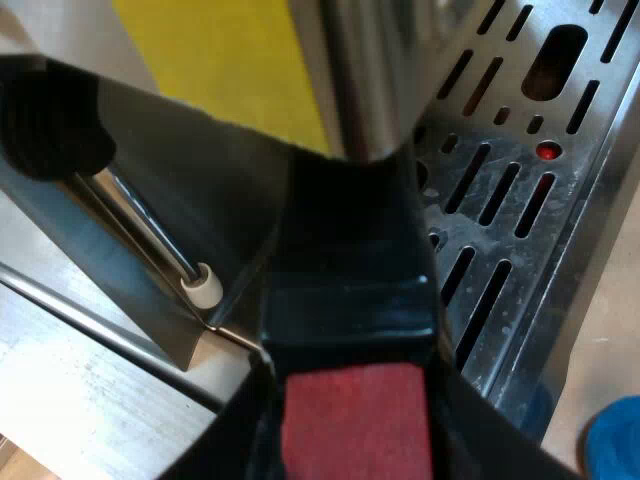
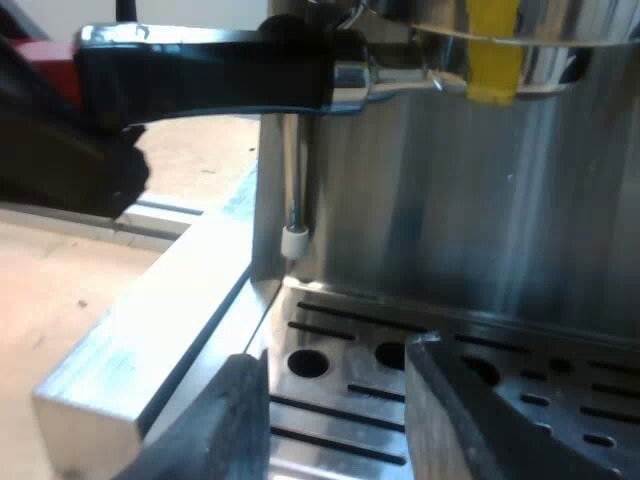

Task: Put the handle in the coffee machine

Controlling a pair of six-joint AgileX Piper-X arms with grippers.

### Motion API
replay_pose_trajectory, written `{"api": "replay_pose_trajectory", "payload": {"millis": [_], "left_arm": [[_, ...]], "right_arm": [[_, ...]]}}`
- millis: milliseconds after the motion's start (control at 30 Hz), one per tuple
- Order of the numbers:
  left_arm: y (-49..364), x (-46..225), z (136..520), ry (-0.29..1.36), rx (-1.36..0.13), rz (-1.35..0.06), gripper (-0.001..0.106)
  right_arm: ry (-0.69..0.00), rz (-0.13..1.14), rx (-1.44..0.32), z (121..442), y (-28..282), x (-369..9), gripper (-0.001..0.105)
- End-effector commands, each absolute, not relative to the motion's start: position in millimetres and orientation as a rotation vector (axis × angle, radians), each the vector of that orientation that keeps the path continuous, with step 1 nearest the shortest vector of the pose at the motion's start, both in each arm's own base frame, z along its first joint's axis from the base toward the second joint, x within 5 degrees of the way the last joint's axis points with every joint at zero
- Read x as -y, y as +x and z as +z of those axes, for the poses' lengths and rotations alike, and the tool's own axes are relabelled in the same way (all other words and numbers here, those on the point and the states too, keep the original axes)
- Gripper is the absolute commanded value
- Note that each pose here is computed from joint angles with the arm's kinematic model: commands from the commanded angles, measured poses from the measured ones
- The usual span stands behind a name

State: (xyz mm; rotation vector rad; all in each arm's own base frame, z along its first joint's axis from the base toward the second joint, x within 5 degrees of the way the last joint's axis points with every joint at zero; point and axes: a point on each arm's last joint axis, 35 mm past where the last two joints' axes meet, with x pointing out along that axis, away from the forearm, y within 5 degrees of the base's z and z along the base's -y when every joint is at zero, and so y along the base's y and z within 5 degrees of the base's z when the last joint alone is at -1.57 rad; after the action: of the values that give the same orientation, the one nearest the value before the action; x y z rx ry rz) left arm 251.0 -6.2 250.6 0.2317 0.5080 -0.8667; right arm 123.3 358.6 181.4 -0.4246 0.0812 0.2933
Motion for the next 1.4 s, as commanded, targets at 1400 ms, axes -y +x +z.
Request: {"api": "replay_pose_trajectory", "payload": {"millis": [1400], "left_arm": [[256,8,278,0.248,-0.336,-0.916,0.0]], "right_arm": [[-0.397,0.383,-0.065,178,173,-337,0.029]]}}
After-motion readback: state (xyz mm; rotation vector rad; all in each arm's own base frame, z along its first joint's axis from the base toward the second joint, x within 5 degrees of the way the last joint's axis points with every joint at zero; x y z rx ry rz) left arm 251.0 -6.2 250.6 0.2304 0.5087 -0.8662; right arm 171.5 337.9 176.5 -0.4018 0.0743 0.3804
